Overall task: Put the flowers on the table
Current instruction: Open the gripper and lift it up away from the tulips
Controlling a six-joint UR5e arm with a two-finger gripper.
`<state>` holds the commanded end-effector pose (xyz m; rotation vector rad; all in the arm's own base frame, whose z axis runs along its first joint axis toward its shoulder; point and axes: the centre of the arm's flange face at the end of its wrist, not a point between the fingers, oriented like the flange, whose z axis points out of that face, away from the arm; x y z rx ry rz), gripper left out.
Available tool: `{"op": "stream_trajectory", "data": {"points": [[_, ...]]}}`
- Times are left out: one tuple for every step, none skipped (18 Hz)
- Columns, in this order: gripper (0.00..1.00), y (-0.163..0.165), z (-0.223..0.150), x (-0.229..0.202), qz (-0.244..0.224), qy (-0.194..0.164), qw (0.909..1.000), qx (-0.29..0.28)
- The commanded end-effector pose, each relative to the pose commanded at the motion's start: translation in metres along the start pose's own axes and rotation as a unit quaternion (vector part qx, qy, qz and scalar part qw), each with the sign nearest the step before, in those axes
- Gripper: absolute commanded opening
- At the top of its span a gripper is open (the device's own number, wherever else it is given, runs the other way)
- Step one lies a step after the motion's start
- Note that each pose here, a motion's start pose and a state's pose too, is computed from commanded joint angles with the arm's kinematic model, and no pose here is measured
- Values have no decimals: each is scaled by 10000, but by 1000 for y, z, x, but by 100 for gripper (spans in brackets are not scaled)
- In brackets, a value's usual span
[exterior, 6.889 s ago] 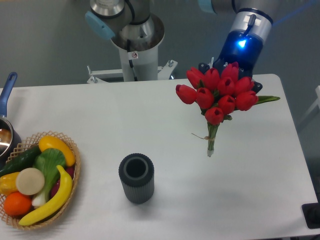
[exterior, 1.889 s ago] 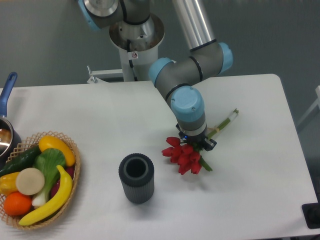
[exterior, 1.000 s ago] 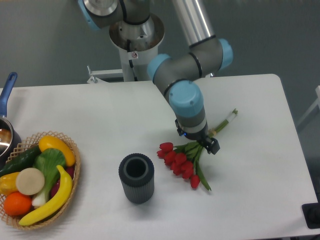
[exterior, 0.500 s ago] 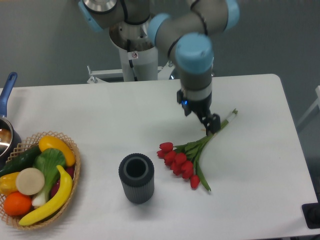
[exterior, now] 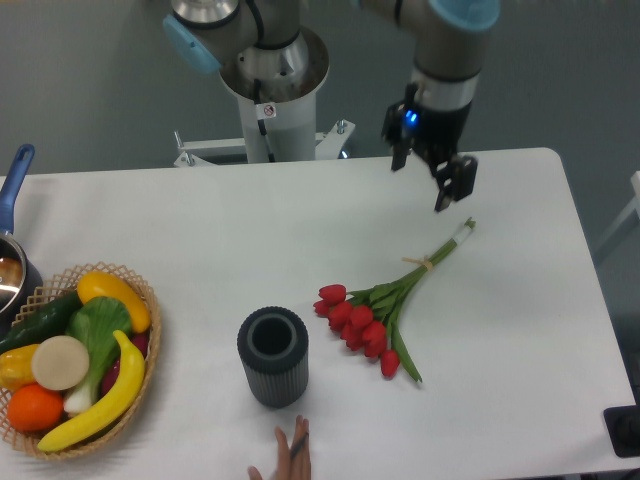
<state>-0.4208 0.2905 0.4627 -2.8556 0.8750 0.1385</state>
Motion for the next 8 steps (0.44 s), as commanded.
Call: {"op": "stream_trajectory", "data": {"points": [[100, 11, -5, 2, 10, 32, 10000, -9], [100, 17, -7, 2, 90, 54, 9999, -7], [100, 19, -12, 1, 202, 23, 9998, -20], [100, 21, -13, 1, 239, 37, 9997, -24], [100, 23, -15, 1, 225, 35, 9997, -27], [100, 24, -15, 1, 211, 27, 9998, -31], [100, 23, -16, 1, 219, 18, 9998, -26], [100, 23, -16, 1, 220, 16, 9998, -18]]}}
